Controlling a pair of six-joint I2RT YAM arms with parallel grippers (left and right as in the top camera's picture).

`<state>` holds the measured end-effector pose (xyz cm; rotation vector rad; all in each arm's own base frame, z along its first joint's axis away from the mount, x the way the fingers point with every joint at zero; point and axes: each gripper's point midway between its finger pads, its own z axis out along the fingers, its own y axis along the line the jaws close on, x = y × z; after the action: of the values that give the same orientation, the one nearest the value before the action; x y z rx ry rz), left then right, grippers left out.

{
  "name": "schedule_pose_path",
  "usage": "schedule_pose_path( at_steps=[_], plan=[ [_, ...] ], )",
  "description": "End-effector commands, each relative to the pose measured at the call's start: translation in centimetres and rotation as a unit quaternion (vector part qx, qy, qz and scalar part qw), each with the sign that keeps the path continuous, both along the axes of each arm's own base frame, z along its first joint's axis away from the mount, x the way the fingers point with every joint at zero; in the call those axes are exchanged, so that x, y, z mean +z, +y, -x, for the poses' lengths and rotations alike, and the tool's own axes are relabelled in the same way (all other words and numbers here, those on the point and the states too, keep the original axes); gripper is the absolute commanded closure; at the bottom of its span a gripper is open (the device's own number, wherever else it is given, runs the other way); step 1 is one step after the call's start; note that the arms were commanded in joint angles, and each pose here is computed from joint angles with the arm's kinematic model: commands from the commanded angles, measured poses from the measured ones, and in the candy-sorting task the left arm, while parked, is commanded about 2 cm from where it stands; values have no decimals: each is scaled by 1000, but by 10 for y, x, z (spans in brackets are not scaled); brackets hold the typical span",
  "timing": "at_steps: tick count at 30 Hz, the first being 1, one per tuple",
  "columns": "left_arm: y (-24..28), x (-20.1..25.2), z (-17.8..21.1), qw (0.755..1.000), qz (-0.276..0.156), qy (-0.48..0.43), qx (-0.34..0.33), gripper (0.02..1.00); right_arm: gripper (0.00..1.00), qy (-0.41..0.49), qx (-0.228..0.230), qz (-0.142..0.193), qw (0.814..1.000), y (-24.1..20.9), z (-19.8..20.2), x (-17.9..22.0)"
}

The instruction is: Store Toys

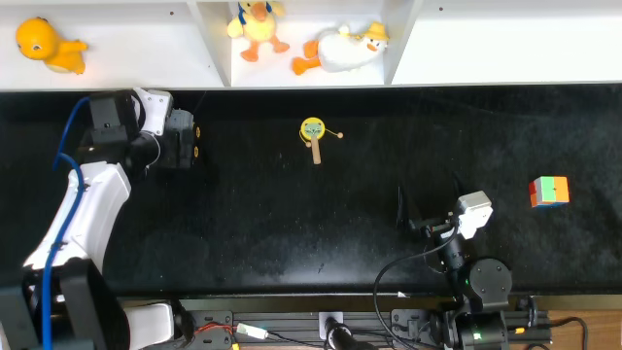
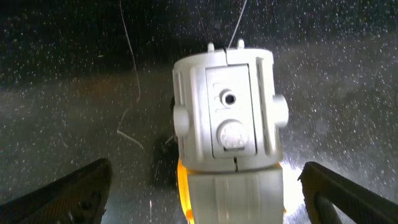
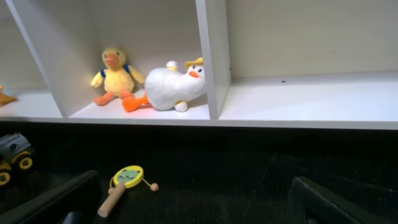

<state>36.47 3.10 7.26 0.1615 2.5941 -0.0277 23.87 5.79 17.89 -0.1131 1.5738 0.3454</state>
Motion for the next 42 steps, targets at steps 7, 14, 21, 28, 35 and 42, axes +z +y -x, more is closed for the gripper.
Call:
schedule_pose_path(
  at_steps=[7, 14, 21, 28, 35, 42],
  plan=[
    [-6, -17, -4, 1000, 16, 12, 4, 91, 7, 1, 3, -4, 1000, 1, 0, -3],
    [-6, -17, -5, 1000, 22, 10, 15, 310, 5, 1, 3, -4, 1000, 1, 0, -3],
    [-6, -17, -5, 999, 29, 12, 27, 395, 7, 1, 3, -4, 1000, 1, 0, -3],
    [-9, -17, -5, 998, 44, 13, 35, 485, 5, 1, 3, -4, 1000, 1, 0, -3],
    [-9, -1, -6, 997, 53, 19, 44, 656, 5, 1, 3, -4, 1000, 1, 0, -3],
    [-10, 32, -5, 998, 52, 7, 43, 827, 5, 1, 3, -4, 1000, 1, 0, -3]
  ],
)
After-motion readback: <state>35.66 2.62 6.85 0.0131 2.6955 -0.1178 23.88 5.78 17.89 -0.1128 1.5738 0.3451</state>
